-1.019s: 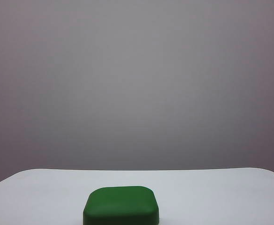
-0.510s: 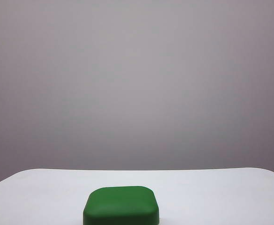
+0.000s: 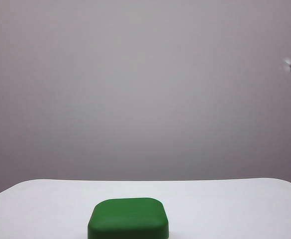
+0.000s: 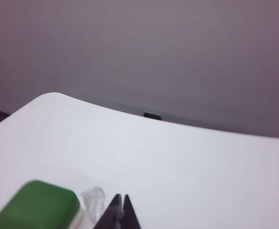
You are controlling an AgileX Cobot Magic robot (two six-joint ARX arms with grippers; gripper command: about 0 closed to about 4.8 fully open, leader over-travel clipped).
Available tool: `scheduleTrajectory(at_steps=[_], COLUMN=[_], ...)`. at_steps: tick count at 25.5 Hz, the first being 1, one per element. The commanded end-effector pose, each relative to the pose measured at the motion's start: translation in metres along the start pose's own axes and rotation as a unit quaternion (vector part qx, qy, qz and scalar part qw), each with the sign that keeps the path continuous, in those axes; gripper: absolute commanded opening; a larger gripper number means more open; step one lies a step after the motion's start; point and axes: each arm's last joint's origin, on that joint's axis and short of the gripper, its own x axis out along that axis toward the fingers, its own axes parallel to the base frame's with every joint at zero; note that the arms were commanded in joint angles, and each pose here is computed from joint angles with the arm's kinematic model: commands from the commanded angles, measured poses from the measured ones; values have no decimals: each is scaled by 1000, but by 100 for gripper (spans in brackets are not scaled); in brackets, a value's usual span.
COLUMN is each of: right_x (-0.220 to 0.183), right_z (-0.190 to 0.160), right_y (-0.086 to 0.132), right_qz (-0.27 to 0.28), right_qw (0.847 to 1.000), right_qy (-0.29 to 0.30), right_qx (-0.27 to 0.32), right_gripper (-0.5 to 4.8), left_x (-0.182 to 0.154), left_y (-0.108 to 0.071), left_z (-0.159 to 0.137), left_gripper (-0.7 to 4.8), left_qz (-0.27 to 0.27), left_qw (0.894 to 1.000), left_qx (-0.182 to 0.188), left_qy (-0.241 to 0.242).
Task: Pick up the foam mahjong on the table and turn it over.
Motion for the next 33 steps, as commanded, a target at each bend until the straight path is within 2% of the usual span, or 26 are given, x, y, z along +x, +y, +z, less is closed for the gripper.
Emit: scheduleTrajectory(at_steps=[1,6,8,13,15,19,23,24,26,30,31,32,33], right_x=[11,45,74,110,132,148,153,154,154,153,152,153,155], right_z=[24,53,66,65,56,44,26,17,11,0,-3,-7,-13], right_y=[4,12,22,30,35,44,63,74,83,100,104,108,112], right_qz=[-2,2,73,142,191,238,286,305,321,356,363,358,355], right_qw=[999,993,977,942,921,902,879,865,853,826,820,816,811], right_qy=[-3,52,104,198,251,287,312,321,325,323,321,322,324], right_qx=[-47,-109,-169,-231,-230,-217,-221,-238,-252,-295,-305,-319,-335], right_gripper=[-9,-8,-8,-8,-8,-7,-3,37,93,106,140,219,267], left_x=[0,0,0,6,15,28,42,49,56,66,68,69,69], left_y=[-1,-5,-6,-6,-6,-2,1,1,2,3,3,3,4], left_z=[6,22,27,24,16,13,18,20,23,26,26,25,25], left_gripper=[-5,-5,-5,-5,-5,-5,-5,-5,-5,-5,-5,-5,-5], left_qz=[8,8,9,-29,-75,-63,-56,-57,-56,-61,-66,-69,-68], left_qw=[998,996,993,990,982,971,966,963,961,959,959,959,958], left_qx=[30,64,85,77,57,38,53,57,54,50,48,47,47], left_qy=[49,65,85,118,165,227,249,257,264,271,270,272,273])
